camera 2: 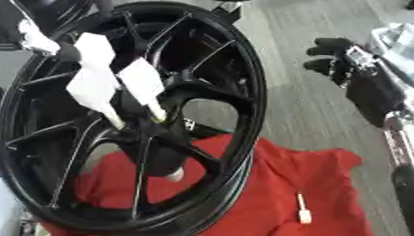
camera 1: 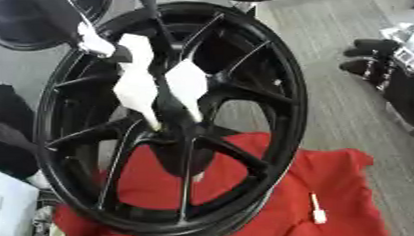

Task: Pull the pin out of the wheel hub.

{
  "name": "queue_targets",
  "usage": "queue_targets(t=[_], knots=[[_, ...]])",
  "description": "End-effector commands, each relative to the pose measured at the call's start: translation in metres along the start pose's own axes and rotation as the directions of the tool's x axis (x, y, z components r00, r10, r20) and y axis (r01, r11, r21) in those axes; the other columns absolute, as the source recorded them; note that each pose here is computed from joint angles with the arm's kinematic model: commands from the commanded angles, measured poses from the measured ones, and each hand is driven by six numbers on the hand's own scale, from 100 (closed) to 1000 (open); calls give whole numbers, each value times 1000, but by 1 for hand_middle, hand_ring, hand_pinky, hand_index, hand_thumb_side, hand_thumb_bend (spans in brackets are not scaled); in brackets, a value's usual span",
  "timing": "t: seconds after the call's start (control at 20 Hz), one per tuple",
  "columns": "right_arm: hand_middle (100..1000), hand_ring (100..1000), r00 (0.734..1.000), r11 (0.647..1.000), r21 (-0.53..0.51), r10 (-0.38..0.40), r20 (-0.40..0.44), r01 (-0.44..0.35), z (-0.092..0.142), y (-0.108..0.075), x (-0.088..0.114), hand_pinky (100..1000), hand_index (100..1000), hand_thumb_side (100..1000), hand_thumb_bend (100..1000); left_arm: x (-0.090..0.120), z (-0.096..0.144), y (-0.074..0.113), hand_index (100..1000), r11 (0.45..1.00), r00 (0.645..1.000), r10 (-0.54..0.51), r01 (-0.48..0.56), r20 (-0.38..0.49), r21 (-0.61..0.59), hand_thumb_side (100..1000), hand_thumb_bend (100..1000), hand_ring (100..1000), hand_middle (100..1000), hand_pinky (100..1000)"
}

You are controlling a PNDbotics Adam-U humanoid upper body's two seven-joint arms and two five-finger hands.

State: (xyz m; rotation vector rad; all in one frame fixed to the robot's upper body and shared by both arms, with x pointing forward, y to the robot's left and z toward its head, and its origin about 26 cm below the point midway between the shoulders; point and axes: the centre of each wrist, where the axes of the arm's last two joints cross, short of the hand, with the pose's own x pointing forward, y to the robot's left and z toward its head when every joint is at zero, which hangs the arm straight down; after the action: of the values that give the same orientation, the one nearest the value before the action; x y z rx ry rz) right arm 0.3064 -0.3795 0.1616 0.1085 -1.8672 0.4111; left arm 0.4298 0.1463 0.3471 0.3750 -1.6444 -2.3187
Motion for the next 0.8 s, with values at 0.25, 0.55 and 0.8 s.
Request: queue_targets(t=[0.25, 0.55, 0.8], knots=[[769, 771, 999, 999, 8, 35, 5, -35, -1, -5, 8, 953, 833, 724, 100, -5, 13, 6, 829, 976, 987, -140, 151, 84, -156, 540, 434, 864, 798, 894], [769, 771, 999, 999, 7, 35, 5, -35, 0, -5, 8, 953, 833, 725, 100, -9, 14, 1, 829, 975, 988, -133, 144, 74, -169, 500, 415, 862, 795, 893], [769, 771, 999, 999, 7, 36, 5, -36, 0, -5, 8, 953, 833, 726, 100, -13, 15, -3, 835, 976, 991, -120, 129, 58, -177, 515, 392, 855, 775, 890]])
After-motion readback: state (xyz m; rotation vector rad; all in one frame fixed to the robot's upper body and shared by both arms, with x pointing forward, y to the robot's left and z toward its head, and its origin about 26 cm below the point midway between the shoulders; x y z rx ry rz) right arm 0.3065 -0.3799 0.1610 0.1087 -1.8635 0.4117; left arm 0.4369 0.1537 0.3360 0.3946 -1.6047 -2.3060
